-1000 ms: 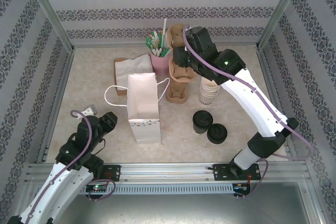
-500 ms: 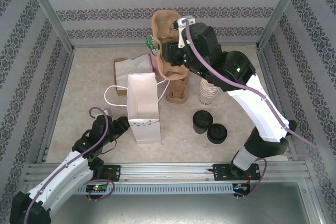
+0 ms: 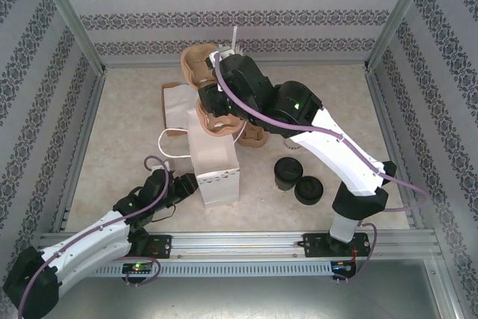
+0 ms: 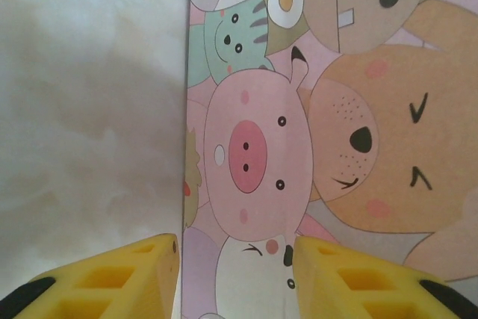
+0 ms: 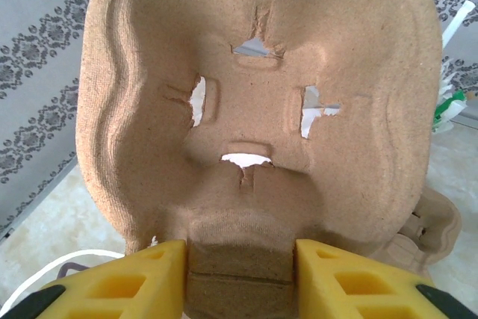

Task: Pack the takeout coffee

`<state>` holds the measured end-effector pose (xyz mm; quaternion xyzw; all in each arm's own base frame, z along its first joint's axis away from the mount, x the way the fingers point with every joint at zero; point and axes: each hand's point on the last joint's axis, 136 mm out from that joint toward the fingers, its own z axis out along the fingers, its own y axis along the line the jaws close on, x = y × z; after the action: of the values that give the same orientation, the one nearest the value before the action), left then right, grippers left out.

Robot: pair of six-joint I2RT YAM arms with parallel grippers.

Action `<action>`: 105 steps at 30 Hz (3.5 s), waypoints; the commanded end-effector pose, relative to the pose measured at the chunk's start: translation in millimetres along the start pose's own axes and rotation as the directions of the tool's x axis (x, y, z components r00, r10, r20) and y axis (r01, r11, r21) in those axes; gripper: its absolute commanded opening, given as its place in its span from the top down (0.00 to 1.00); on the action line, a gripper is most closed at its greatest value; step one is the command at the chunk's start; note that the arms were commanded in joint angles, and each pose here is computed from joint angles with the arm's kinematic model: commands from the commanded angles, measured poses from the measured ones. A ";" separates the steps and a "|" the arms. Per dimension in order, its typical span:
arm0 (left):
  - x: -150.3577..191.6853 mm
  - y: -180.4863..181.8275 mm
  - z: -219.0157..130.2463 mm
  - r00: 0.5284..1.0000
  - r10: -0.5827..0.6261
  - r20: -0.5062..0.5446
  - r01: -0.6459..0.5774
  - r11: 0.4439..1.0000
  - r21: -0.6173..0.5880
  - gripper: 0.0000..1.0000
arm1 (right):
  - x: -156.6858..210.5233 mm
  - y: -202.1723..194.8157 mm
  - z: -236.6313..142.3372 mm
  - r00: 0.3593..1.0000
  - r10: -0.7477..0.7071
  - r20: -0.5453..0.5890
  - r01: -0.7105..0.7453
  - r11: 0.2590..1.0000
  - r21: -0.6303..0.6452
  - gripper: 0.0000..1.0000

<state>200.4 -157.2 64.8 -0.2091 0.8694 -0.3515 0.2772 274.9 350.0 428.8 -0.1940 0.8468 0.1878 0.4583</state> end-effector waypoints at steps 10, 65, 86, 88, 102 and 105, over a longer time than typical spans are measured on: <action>16.6 -27.6 18.2 1.000 0.008 0.024 -0.009 0.997 0.073 0.53 | 31.8 -14.1 -2.6 0.999 0.001 -0.054 0.004 0.996 0.090 0.58; -92.0 -125.5 -126.3 0.763 0.548 0.343 -0.523 0.835 -0.173 0.24 | 96.4 -29.7 31.0 0.960 -0.280 0.013 0.274 0.929 -0.250 0.61; -120.8 -170.5 -142.1 0.749 0.576 0.327 -0.555 0.815 -0.165 0.21 | 120.8 -43.7 15.1 0.966 -0.256 -0.026 0.243 0.939 -0.243 0.61; -122.9 -174.0 -138.8 0.768 0.560 0.310 -0.547 0.826 -0.137 0.20 | 122.3 -45.2 14.3 0.965 -0.260 -0.036 0.244 0.940 -0.237 0.61; -128.0 -197.5 -112.0 0.821 0.549 0.156 -0.560 0.828 0.032 0.18 | 136.0 -51.0 15.4 0.953 -0.286 -0.103 0.257 0.940 -0.226 0.61; -128.4 -198.1 -104.6 0.825 0.551 0.128 -0.560 0.827 0.049 0.19 | 139.2 -52.6 17.5 0.950 -0.288 -0.120 0.257 0.941 -0.219 0.61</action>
<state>269.3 -155.8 309.8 0.0138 0.8619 -0.2565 0.4373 240.0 297.8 294.4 -0.3747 0.8132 0.2030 0.3963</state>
